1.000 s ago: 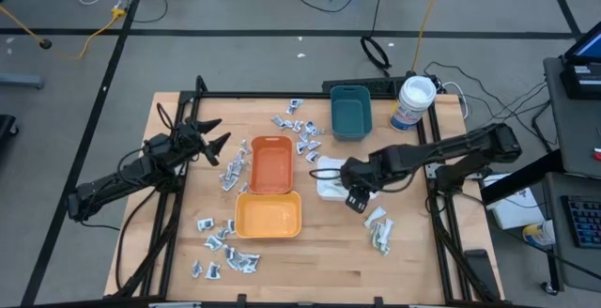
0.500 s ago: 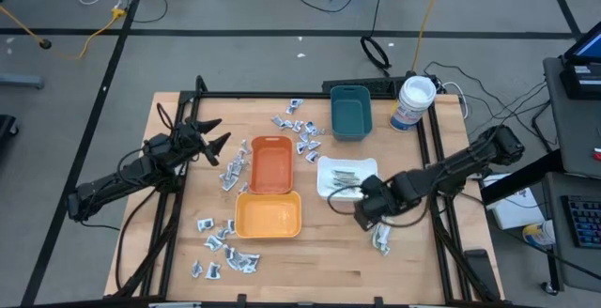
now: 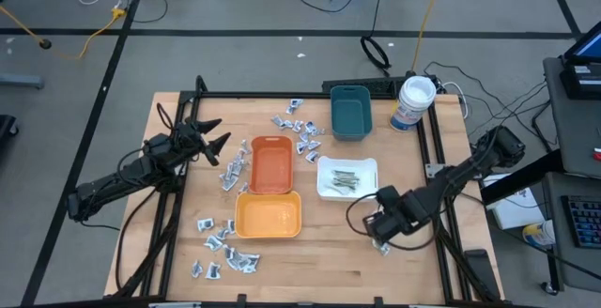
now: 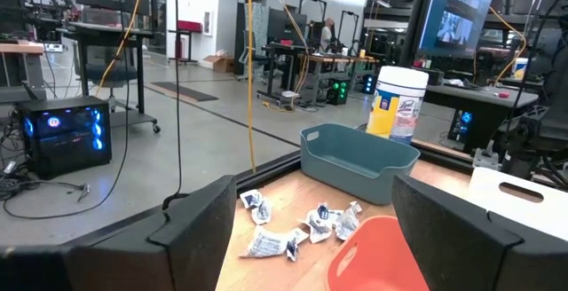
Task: Pick & Place First Aid Supplies
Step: Put the green sachet into the white bin
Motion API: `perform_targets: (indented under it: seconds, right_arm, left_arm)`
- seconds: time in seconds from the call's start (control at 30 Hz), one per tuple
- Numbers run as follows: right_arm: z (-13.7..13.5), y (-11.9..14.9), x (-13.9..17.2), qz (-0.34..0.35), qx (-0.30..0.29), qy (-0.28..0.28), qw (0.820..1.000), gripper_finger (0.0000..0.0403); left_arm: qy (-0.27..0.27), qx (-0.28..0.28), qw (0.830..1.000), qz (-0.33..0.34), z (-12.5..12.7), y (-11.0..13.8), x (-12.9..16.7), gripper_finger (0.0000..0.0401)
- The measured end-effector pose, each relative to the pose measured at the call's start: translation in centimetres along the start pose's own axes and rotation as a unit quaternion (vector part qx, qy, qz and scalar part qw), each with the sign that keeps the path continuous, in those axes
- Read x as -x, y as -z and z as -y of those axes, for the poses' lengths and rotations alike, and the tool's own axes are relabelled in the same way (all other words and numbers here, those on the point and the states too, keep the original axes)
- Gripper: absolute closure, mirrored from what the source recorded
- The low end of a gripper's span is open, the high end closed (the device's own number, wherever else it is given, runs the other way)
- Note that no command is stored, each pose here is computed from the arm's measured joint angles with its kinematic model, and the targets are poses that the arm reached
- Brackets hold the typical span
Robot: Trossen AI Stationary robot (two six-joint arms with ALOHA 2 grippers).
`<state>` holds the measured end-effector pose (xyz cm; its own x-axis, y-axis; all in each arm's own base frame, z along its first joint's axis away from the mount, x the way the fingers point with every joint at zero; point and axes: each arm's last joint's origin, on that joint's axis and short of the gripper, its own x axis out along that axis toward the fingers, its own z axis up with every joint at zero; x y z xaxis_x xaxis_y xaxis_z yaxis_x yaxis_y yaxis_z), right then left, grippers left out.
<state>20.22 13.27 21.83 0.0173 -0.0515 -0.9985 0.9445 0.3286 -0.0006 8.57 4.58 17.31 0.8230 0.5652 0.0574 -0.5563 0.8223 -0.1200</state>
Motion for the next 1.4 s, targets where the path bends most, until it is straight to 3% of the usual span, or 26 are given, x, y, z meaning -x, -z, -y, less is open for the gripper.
perform_targets:
  seconds: [0.3,0.97,1.1,1.4]
  right_arm:
    - [1.0,0.4,-2.3,-0.007,-0.054,0.018,0.998,0.0238]
    - [2.5,0.2,-7.3,-0.019,-0.121,-0.009,0.992,0.0244]
    - [2.6,0.1,-7.5,-0.019,-0.122,-0.007,0.992,0.0277]
    - [2.7,0.1,-7.6,-0.017,-0.108,-0.007,0.994,0.0395]
  left_arm:
    - [0.000,0.000,1.000,0.000,0.0,0.0,0.0,0.0093]
    - [0.000,0.000,1.000,0.000,0.0,0.0,0.0,0.0093]
    - [0.000,0.000,1.000,0.000,0.0,0.0,0.0,0.0093]
    - [0.000,0.000,1.000,0.000,0.0,0.0,0.0,0.0093]
